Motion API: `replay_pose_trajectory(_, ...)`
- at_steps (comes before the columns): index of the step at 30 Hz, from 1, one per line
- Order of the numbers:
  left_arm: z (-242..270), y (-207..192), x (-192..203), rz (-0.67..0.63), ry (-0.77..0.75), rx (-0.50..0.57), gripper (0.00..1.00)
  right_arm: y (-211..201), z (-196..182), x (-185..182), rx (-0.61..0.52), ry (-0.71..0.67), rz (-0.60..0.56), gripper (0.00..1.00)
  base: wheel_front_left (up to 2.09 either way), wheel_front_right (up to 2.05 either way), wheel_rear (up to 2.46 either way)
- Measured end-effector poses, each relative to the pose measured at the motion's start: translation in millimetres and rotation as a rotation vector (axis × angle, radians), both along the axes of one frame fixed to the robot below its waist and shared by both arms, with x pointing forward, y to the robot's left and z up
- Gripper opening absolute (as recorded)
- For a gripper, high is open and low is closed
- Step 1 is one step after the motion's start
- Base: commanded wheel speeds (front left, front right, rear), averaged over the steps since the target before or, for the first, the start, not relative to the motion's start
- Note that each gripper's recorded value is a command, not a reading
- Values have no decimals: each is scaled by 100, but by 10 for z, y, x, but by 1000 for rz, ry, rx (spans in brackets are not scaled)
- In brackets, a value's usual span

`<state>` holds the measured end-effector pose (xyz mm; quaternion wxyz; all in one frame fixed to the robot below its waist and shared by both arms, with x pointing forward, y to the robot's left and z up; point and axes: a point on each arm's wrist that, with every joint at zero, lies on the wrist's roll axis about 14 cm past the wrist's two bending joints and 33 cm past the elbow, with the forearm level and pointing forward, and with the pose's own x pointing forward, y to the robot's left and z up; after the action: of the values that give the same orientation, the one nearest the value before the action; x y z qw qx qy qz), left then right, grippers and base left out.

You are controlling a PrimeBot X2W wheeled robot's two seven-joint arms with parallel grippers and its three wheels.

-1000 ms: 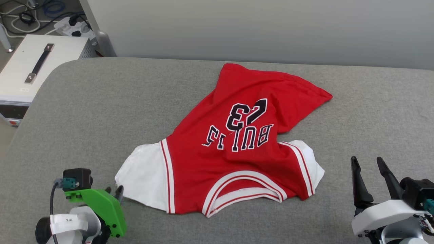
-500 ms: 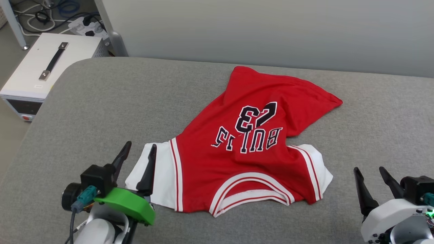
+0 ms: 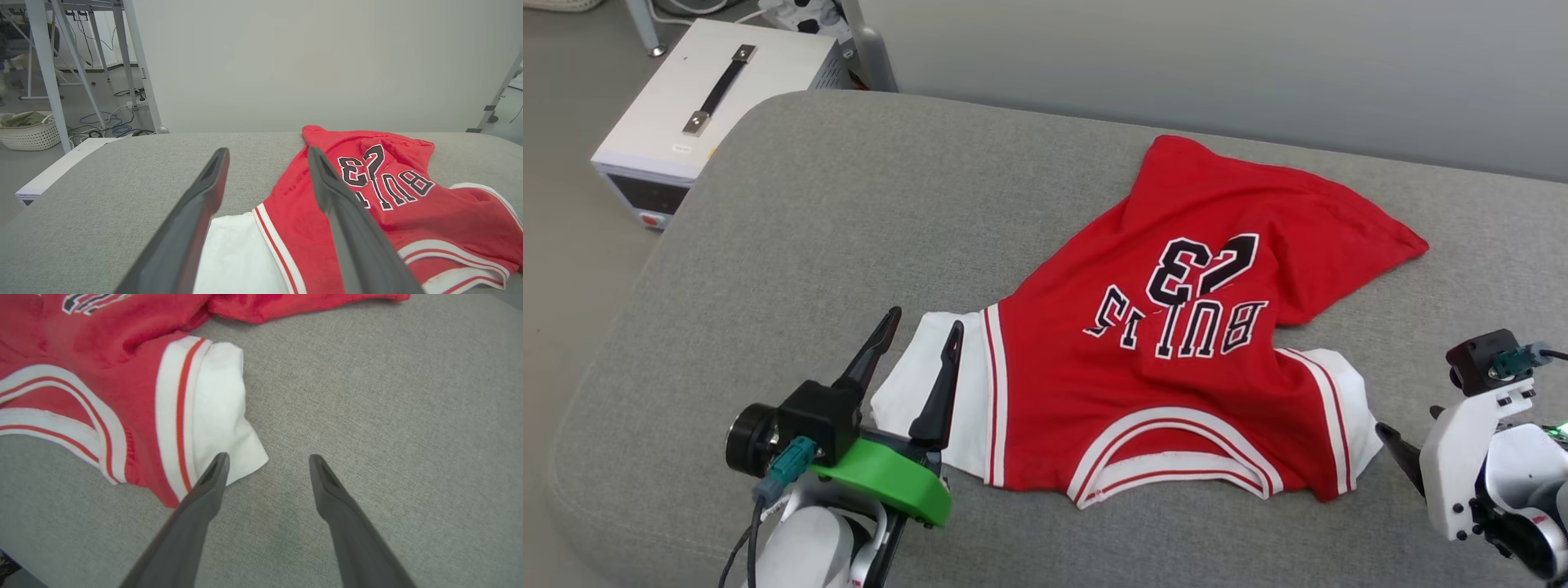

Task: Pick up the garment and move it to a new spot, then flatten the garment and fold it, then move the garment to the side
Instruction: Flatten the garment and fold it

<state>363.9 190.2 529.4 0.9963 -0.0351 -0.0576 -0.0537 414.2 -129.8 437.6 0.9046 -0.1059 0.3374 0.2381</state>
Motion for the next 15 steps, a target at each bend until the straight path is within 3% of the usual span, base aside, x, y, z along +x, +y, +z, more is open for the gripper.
replay_pose_trajectory(11,-109,156,-25,65,31,-4,100,206,-498,82,-119,170,146,100,0,0,0)
replay_pose_trajectory(15,-203,217,-32,87,60,-4,100,335,-596,121,-96,196,179,100,0,0,0)
